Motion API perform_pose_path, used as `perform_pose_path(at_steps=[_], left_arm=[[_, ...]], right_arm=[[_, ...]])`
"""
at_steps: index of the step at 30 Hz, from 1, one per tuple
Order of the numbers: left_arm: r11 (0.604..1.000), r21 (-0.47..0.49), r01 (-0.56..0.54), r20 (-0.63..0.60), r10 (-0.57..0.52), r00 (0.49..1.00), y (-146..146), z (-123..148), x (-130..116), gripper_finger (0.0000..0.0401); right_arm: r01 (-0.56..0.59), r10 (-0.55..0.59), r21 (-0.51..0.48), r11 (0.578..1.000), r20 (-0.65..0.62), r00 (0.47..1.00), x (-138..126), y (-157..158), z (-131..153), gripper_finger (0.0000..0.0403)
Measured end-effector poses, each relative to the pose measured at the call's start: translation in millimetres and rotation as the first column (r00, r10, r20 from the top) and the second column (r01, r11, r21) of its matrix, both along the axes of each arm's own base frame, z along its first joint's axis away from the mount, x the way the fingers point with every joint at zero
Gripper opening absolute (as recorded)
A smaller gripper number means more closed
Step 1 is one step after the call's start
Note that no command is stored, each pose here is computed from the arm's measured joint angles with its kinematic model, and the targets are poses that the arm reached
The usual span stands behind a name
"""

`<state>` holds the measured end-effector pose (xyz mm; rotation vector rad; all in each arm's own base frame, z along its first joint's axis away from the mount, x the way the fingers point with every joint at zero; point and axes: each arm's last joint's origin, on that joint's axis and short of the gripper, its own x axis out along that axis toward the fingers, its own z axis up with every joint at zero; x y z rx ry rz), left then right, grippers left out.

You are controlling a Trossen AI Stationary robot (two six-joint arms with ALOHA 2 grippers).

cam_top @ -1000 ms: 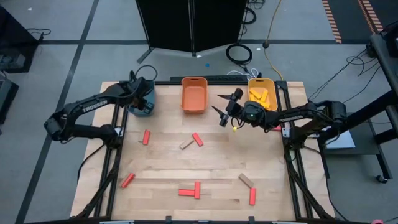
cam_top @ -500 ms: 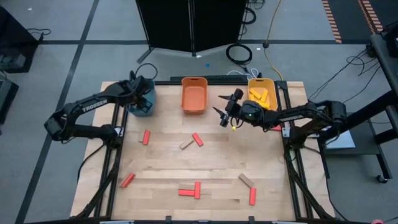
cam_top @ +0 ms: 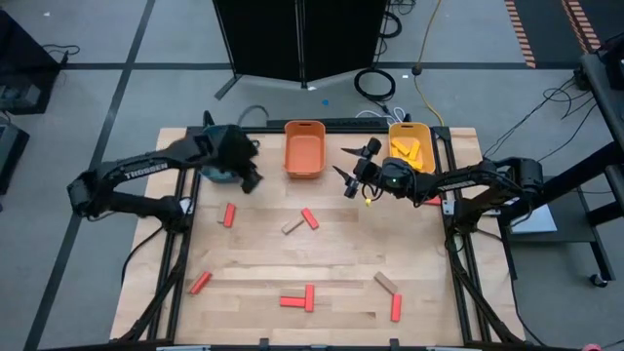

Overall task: Sort blocks
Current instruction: Put the brown block into the blue bin

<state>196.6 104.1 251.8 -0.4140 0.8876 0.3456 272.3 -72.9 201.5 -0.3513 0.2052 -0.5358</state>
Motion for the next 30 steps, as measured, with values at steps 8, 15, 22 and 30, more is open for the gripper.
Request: perform_pose_path(at_steps=[8, 15, 22, 30], left_arm=[[0.989, 0.101, 0.112, -0.006, -0.112, 0.994, -52.3, -18.0, 50.8, 0.0228], [0.988, 0.046, 0.149, -0.069, -0.145, 0.987, -86.5, -64.2, 89.6, 0.0228], [0.984, 0.055, 0.17, -0.086, -0.164, 0.983, -105.7, -96.0, 109.2, 0.0228], [0.987, 0.038, 0.156, -0.08, -0.153, 0.985, -112.1, -97.9, 110.2, 0.0228]], right_arm=[[-0.005, 0.005, -0.06, 0.998, -0.012, 1.0, 0.2, -0.1, 2.2, 0.0267], [-0.009, 0.006, -0.065, 0.998, -0.052, 0.999, -0.1, -0.1, -0.8, 0.0267], [-0.018, 0.007, -0.059, 0.998, -0.184, 0.983, -2.1, 0.3, -12.2, 0.0267], [-0.01, 0.001, -0.033, 0.999, -0.269, 0.963, -5.3, -2.0, -20.7, 0.0267]])
